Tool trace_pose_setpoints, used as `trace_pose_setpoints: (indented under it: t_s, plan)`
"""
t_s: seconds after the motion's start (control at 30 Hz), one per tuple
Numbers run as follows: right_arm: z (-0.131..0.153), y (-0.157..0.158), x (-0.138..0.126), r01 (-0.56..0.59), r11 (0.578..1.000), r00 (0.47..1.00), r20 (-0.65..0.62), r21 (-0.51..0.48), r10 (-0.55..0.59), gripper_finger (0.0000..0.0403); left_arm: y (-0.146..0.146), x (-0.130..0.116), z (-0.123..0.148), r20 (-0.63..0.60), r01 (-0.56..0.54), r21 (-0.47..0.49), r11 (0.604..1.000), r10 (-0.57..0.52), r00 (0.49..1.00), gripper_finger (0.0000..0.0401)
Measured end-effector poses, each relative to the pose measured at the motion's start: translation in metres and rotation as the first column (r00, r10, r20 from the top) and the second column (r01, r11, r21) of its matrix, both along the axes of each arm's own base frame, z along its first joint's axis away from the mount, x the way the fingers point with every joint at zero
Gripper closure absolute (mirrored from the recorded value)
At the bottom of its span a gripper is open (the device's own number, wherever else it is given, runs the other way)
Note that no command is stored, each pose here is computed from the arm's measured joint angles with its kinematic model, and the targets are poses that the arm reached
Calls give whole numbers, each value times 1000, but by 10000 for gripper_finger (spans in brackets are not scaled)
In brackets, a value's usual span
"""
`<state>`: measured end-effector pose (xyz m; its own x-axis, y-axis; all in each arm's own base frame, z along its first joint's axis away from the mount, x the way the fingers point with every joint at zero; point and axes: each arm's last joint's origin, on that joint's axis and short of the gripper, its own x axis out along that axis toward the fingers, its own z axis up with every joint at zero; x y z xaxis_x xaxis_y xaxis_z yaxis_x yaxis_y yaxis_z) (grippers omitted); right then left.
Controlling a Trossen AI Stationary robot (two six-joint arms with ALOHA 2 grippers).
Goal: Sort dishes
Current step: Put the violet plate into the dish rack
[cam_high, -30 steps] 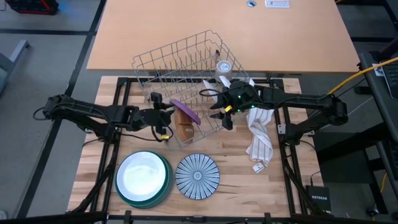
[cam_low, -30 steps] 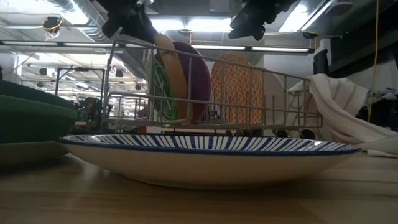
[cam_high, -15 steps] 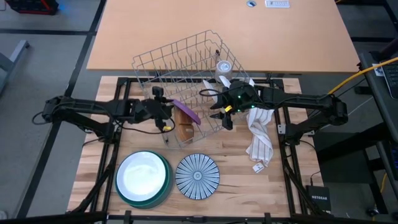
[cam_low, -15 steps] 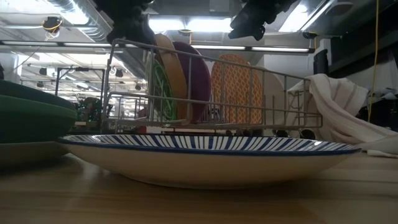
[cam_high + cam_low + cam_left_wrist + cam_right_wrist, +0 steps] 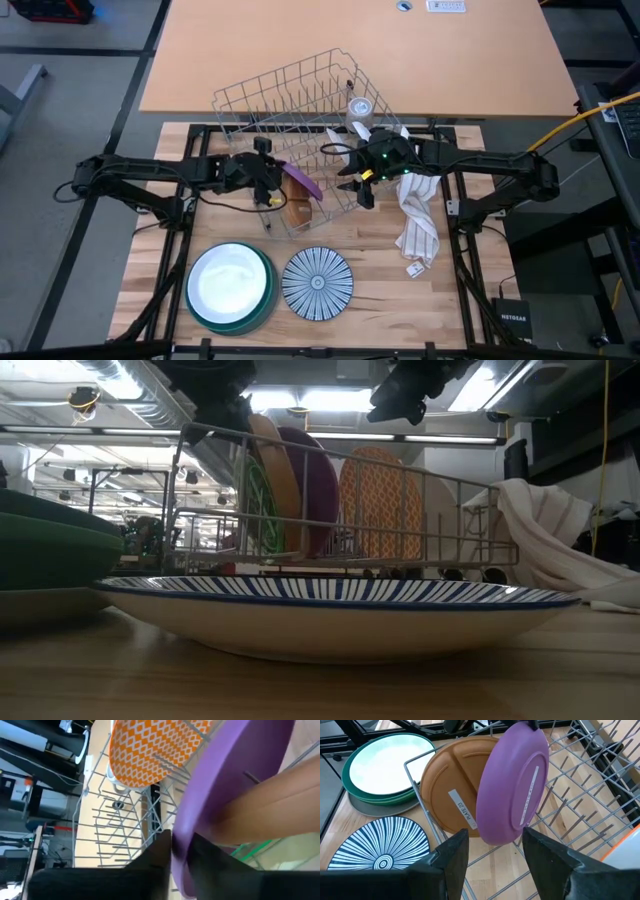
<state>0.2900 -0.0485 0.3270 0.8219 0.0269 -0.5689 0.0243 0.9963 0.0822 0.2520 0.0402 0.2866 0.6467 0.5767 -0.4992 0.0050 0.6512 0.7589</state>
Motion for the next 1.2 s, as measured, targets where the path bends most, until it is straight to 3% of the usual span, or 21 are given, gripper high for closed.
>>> trace_pose_setpoints:
  t_s: [0.1, 0.2, 0.5, 0.83, 0.97, 1.2]
  plan:
    - [0, 0, 0, 0, 1000, 1000, 0, 0, 0, 212, 0, 1, 1, 4, 0, 13, 1000, 0, 1000, 391]
    - [0, 0, 0, 0, 1000, 1000, 0, 0, 0, 212, -4, 2, 3, 14, 20, 34, 999, -21, 1000, 386]
    - [3, -1, -2, 42, 998, 999, -5, -36, -42, 212, -17, 13, 23, 94, 87, 253, 964, -113, 989, 398]
    - [50, -1, -8, 54, 995, 998, 35, -86, -51, 212, -15, 18, 45, 180, 120, 425, 897, -213, 960, 400]
    - [67, -1, -12, 68, 993, 997, 51, -97, -63, 212, -9, 18, 50, 194, 143, 461, 876, -257, 947, 400]
    - [83, -1, -16, 97, 985, 993, 82, -146, -85, 212, 11, 17, 50, 218, 204, 445, 872, -327, 920, 400]
